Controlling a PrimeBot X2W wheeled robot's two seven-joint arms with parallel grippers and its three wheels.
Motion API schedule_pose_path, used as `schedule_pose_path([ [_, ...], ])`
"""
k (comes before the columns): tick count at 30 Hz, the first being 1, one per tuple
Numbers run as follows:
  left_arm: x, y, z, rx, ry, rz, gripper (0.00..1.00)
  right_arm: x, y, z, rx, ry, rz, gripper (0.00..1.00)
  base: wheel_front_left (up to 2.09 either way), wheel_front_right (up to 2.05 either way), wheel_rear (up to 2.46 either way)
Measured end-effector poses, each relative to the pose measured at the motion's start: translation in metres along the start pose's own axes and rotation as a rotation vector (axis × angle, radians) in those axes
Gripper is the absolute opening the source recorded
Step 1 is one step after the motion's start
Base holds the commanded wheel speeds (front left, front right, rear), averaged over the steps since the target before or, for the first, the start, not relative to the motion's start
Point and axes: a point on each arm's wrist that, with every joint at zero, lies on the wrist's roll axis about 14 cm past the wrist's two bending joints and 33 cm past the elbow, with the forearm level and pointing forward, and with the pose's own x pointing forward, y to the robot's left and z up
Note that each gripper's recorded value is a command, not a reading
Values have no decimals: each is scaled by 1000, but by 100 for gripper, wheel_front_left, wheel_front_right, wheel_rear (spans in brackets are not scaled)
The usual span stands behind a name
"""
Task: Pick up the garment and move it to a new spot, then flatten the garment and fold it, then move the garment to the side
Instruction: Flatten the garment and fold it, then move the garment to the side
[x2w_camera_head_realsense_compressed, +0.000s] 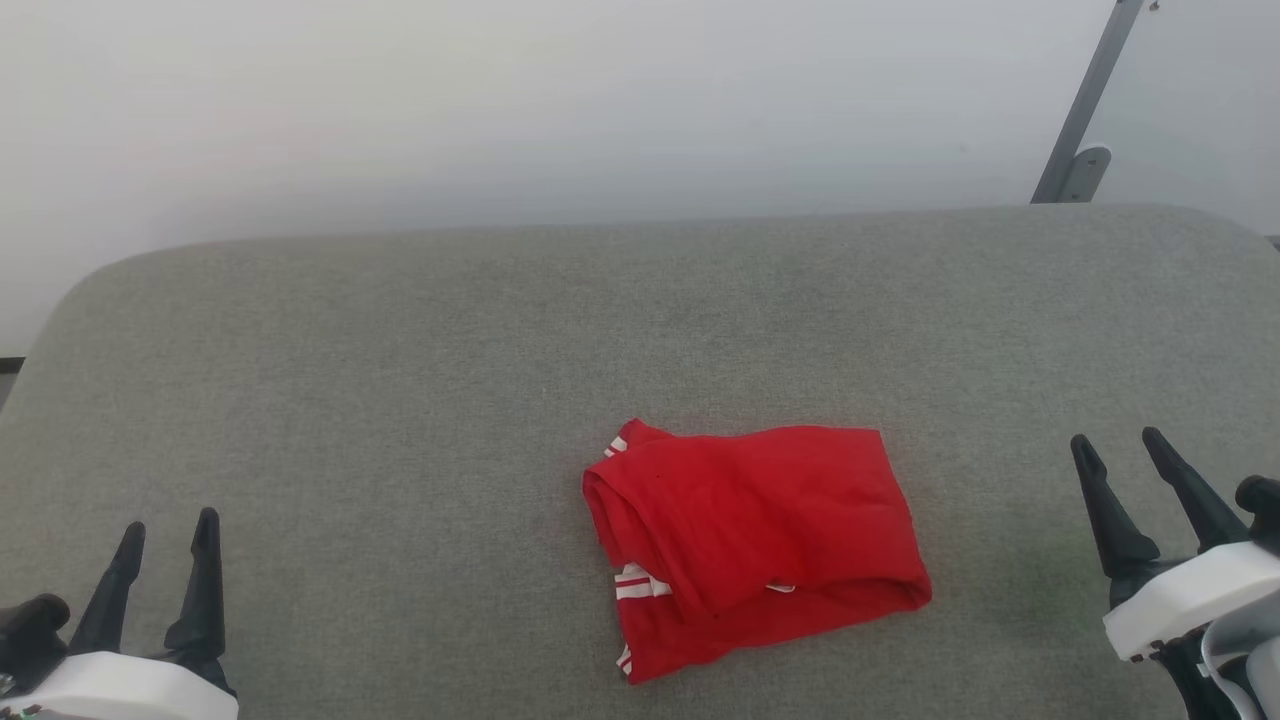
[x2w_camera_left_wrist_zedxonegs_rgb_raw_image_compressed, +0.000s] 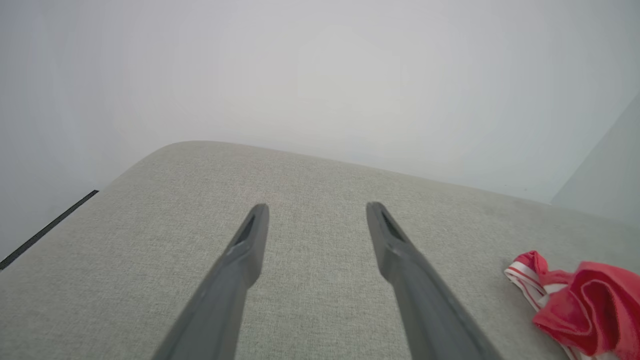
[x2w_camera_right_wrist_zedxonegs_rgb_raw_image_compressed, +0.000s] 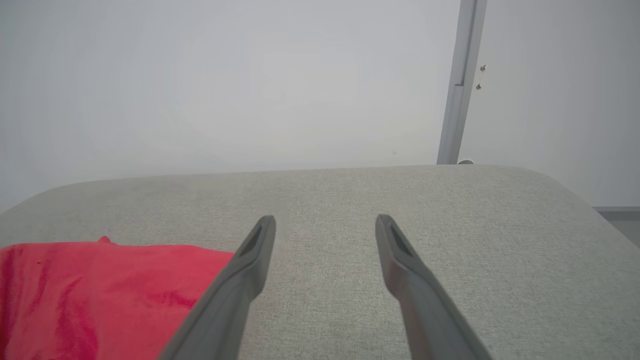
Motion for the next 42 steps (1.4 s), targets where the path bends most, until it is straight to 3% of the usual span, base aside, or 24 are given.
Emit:
schedule_pose_path([
  [16, -2, -2, 7, 19, -22, -10, 100, 0, 6, 12, -20, -37, 19, 100, 0, 0, 0],
  [24, -9, 3, 5, 18, -16, 7, 100, 4, 21, 1, -14, 1, 72, 100, 0, 0, 0],
  [31, -18, 11, 3, 13, -9, 33, 100, 16, 38, -20, 24, 141, 148, 100, 0, 0, 0],
  [42, -30, 17, -5, -1, 9, 62, 100, 31, 59, -50, 37, 476, 239, 100, 0, 0, 0],
])
